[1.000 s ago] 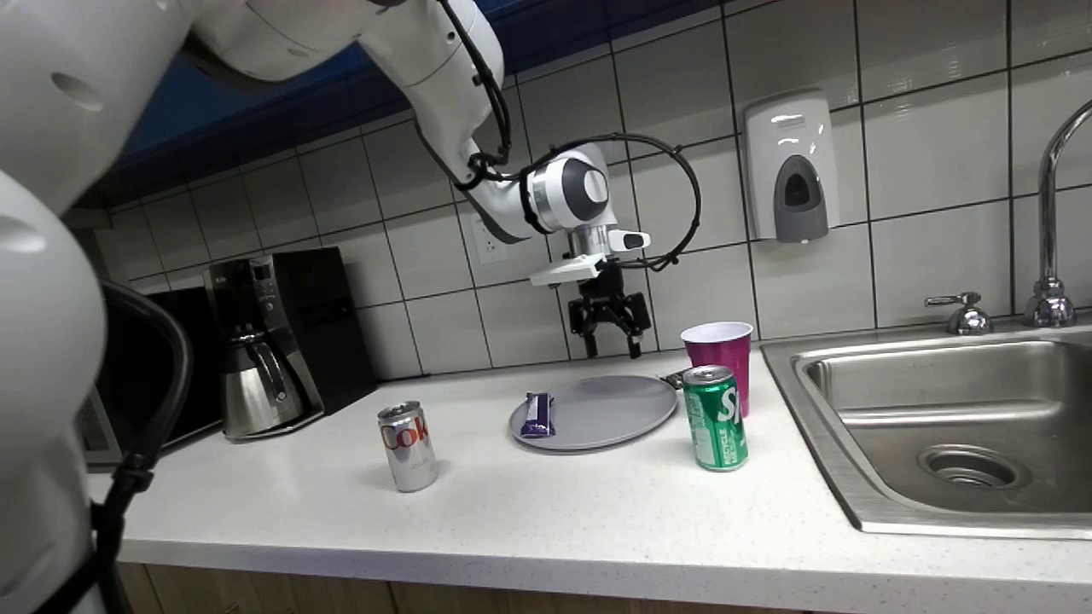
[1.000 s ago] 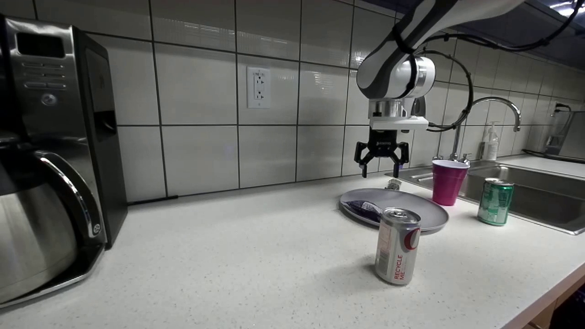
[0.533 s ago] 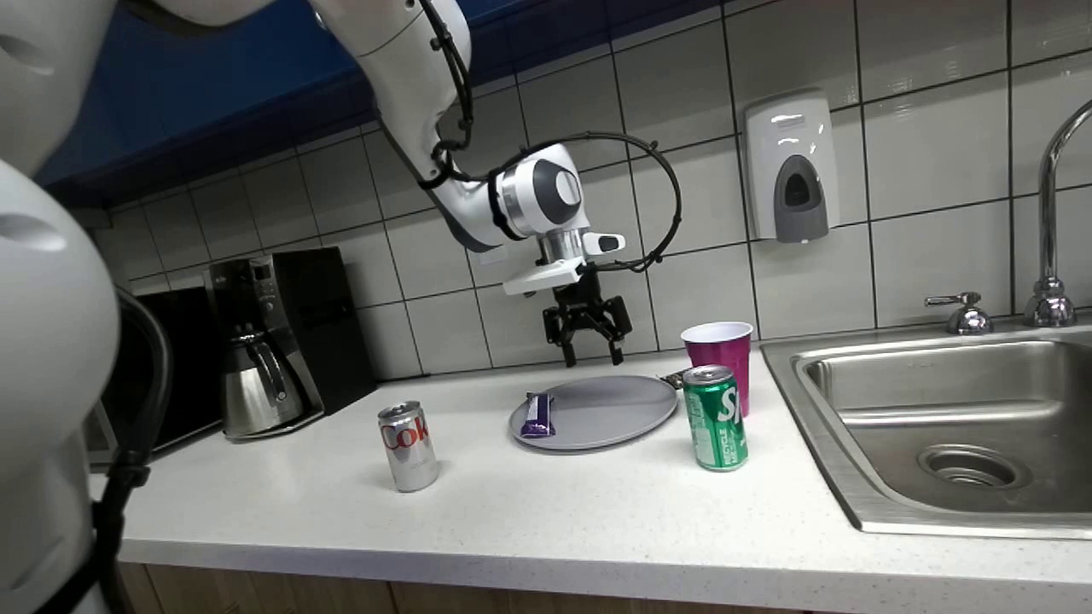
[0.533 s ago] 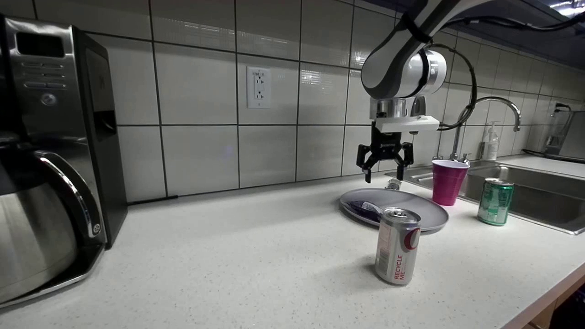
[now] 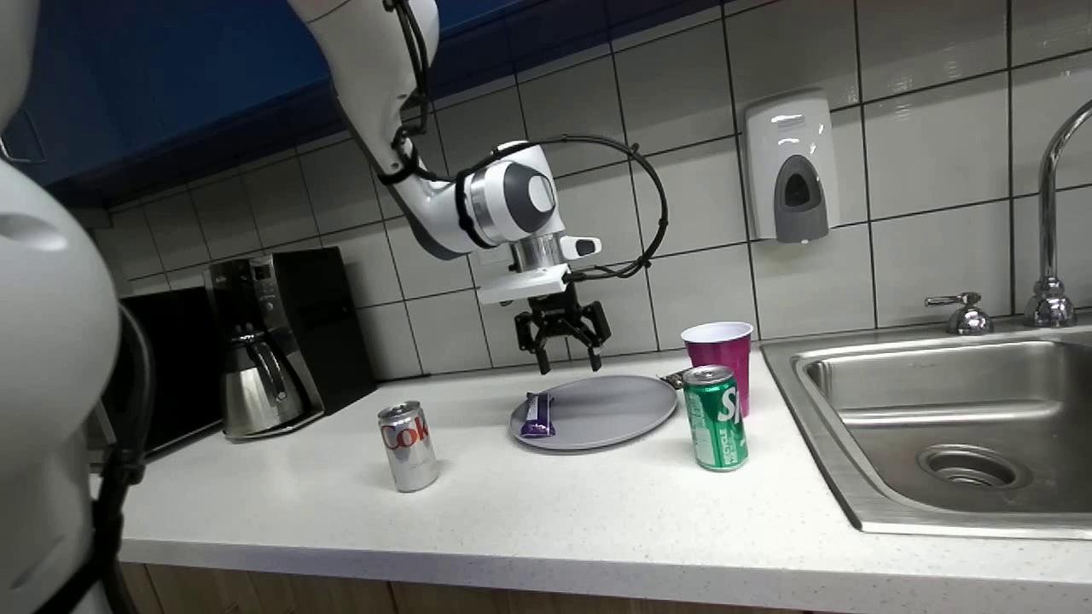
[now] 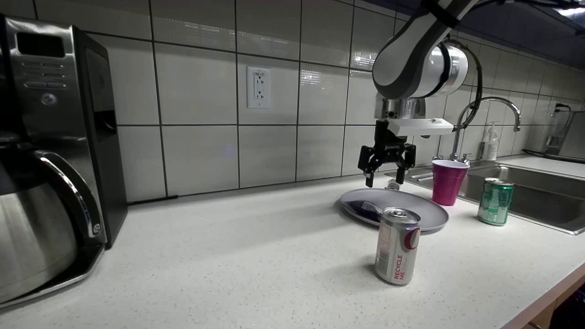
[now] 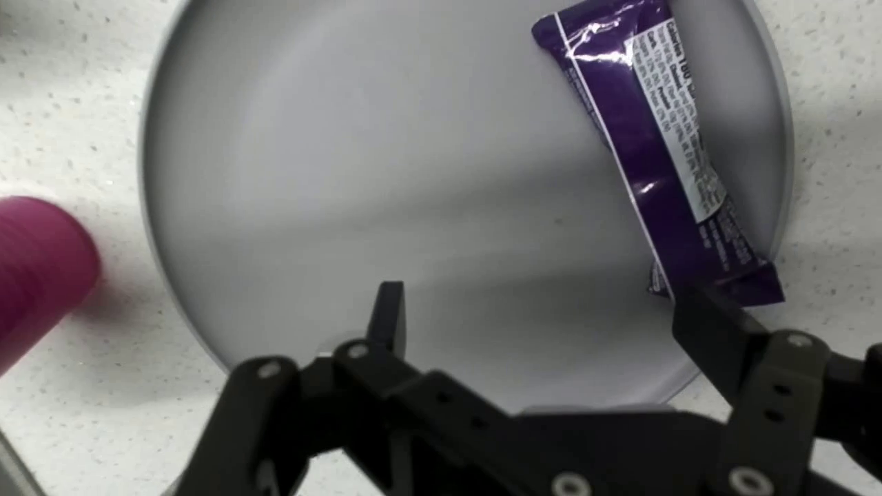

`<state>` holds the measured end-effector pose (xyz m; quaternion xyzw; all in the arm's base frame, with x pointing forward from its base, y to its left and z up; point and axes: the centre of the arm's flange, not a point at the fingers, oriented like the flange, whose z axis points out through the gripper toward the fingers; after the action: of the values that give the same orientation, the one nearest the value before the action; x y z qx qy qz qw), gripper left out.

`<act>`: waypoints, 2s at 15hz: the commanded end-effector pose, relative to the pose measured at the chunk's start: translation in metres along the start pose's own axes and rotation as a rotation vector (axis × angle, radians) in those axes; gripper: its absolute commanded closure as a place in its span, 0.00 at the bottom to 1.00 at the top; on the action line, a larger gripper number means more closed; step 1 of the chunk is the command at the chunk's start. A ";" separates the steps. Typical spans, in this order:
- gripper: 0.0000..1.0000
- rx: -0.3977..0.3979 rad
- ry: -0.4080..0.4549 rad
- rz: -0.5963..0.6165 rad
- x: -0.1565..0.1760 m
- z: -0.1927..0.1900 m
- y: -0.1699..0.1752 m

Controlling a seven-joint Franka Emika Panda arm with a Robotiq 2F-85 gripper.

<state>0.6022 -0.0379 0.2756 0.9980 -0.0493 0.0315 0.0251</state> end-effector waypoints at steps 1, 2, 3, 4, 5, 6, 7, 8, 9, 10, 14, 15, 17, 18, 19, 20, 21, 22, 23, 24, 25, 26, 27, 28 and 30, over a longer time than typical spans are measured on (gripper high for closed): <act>0.00 0.047 0.033 -0.118 -0.031 -0.012 -0.004; 0.00 0.054 0.031 -0.156 -0.035 -0.012 -0.006; 0.00 0.058 0.029 -0.188 -0.038 -0.013 -0.009; 0.00 0.062 0.023 -0.222 -0.042 -0.012 -0.010; 0.00 0.072 0.016 -0.257 -0.045 -0.011 -0.011; 0.00 0.082 0.008 -0.286 -0.049 -0.010 -0.011; 0.00 0.092 0.003 -0.314 -0.051 -0.009 -0.012; 0.00 0.100 -0.003 -0.340 -0.053 -0.008 -0.011; 0.00 0.110 -0.009 -0.362 -0.055 -0.006 -0.010; 0.00 0.114 -0.013 -0.381 -0.056 -0.005 -0.009; 0.00 0.117 -0.029 -0.437 -0.055 0.001 -0.003; 0.00 0.118 -0.032 -0.447 -0.054 0.002 -0.002; 0.00 0.113 -0.033 -0.464 -0.053 0.003 -0.002; 0.00 0.114 -0.034 -0.475 -0.052 0.003 -0.004; 0.00 0.113 -0.035 -0.484 -0.051 0.003 -0.005; 0.00 0.111 -0.036 -0.492 -0.051 0.004 -0.007; 0.00 0.112 -0.037 -0.496 -0.050 0.005 -0.009; 0.00 0.112 -0.039 -0.497 -0.049 0.006 -0.011; 0.00 0.113 -0.041 -0.497 -0.048 0.007 -0.012; 0.00 0.113 -0.043 -0.497 -0.047 0.009 -0.014; 0.00 0.112 -0.047 -0.494 -0.046 0.011 -0.015; 0.00 0.112 -0.050 -0.493 -0.046 0.012 -0.016; 0.00 0.113 -0.053 -0.490 -0.045 0.014 -0.017; 0.00 0.114 -0.056 -0.489 -0.044 0.016 -0.017; 0.00 0.114 -0.059 -0.490 -0.042 0.019 -0.019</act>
<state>0.5547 -0.0170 0.2529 0.9818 0.1885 0.0073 -0.0220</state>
